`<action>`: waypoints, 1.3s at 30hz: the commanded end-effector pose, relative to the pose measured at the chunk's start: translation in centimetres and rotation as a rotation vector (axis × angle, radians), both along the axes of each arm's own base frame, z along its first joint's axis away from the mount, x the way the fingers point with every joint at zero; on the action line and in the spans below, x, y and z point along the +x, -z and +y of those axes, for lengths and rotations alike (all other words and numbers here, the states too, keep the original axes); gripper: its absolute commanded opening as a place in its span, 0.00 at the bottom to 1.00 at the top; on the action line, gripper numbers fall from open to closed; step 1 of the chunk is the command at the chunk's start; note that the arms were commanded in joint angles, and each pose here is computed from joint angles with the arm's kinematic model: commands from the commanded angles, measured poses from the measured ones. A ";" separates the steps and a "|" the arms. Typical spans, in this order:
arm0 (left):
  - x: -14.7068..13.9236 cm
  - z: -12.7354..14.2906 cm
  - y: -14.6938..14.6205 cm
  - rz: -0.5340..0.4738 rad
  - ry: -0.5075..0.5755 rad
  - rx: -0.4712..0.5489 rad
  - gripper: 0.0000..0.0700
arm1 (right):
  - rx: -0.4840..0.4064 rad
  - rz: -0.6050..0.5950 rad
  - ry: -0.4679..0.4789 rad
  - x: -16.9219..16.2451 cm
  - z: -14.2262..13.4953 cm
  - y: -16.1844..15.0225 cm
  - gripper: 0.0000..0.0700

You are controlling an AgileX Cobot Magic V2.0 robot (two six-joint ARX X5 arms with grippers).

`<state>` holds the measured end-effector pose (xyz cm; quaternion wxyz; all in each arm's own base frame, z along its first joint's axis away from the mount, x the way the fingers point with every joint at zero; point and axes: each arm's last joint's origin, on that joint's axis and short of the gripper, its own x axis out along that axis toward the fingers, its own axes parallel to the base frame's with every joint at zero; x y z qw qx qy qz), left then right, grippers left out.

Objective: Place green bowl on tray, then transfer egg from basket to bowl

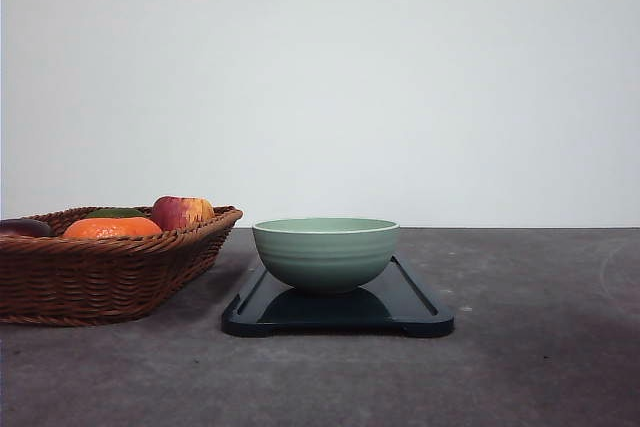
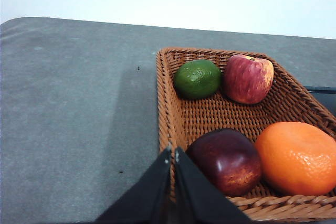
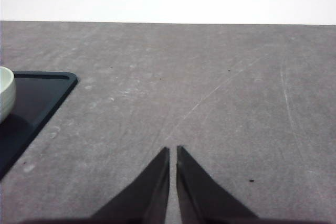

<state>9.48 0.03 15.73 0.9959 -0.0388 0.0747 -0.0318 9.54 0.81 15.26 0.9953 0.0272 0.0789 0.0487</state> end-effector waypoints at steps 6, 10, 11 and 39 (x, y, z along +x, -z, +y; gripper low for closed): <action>0.1 0.0 0.7 0.022 0.000 -0.001 0.00 | 0.011 -0.005 0.003 0.0 0.0 0.0 0.02; 0.1 0.0 0.7 0.022 0.000 -0.001 0.00 | 0.011 -0.005 0.003 0.0 0.0 0.0 0.02; 0.1 0.0 0.7 0.022 0.000 -0.001 0.00 | 0.011 -0.005 0.003 0.0 0.0 0.0 0.02; 0.1 0.0 0.7 0.022 0.000 -0.001 0.00 | 0.011 -0.005 0.003 0.0 0.0 0.0 0.02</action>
